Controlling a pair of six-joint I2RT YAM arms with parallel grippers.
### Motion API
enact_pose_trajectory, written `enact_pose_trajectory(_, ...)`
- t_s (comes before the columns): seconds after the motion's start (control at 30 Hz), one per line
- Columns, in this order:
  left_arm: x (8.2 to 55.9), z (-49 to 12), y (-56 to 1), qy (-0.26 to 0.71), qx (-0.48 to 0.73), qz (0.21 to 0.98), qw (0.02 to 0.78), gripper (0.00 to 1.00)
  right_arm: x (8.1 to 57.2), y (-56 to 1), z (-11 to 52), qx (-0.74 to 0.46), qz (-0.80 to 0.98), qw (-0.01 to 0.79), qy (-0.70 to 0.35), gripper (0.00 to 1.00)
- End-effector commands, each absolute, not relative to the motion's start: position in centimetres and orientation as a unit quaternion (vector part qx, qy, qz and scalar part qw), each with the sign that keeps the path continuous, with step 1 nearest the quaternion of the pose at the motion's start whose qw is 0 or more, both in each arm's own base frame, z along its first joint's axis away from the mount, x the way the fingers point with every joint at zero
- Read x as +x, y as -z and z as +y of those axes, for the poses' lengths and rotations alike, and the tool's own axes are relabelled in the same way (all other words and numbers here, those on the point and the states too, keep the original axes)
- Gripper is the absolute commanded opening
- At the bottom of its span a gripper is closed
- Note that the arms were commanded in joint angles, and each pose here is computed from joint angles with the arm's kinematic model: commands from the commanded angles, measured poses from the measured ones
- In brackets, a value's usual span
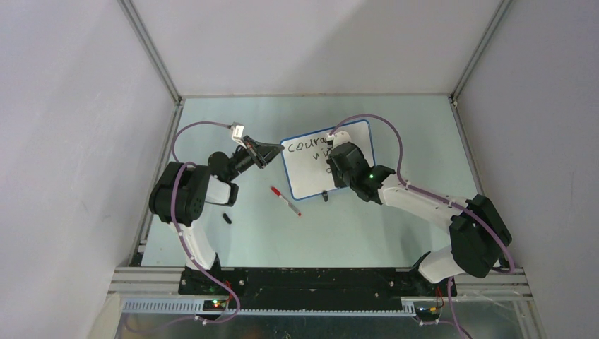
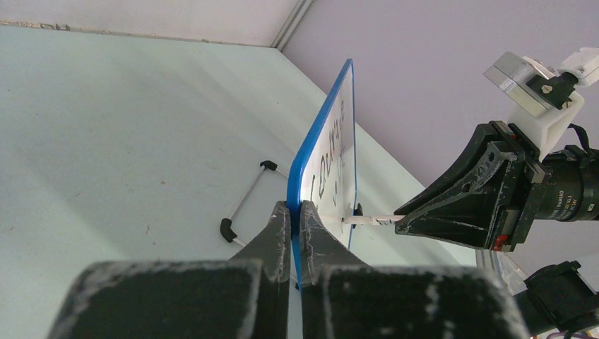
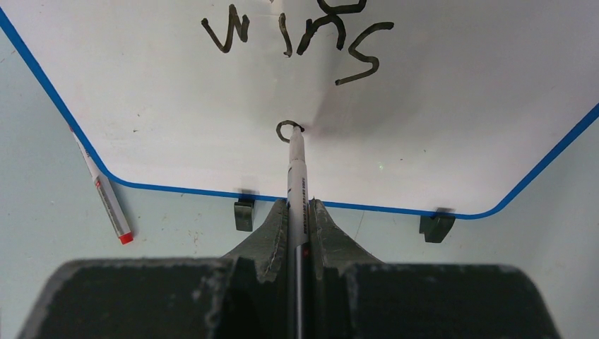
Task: Write a sentence on the whiteboard
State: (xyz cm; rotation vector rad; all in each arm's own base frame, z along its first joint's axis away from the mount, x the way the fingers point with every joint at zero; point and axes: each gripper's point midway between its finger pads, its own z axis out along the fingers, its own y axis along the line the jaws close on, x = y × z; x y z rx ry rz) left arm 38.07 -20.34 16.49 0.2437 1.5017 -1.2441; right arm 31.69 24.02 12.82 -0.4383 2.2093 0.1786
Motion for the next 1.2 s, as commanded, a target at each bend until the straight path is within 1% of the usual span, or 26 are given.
enact_pose_trajectory(0.0, 37.5, -20.7, -17.2, 0.518, 0.143, 0.619, 0.573, 0.00, 33.3, -15.2, 24.6, -0.163, 0.869, 0.460, -0.081, 0.00)
enact_pose_trajectory(0.67, 37.5, -20.7, -17.2, 0.518, 0.143, 0.619, 0.573, 0.00, 32.0, -13.5, 24.2, -0.176, 0.884, 0.430, -0.057, 0.00)
enact_pose_trajectory(1.17, 37.5, -20.7, -17.3, 0.518, 0.143, 0.619, 0.573, 0.00, 31.5, -14.0, 24.3, -0.185, 0.878, 0.439, -0.047, 0.00)
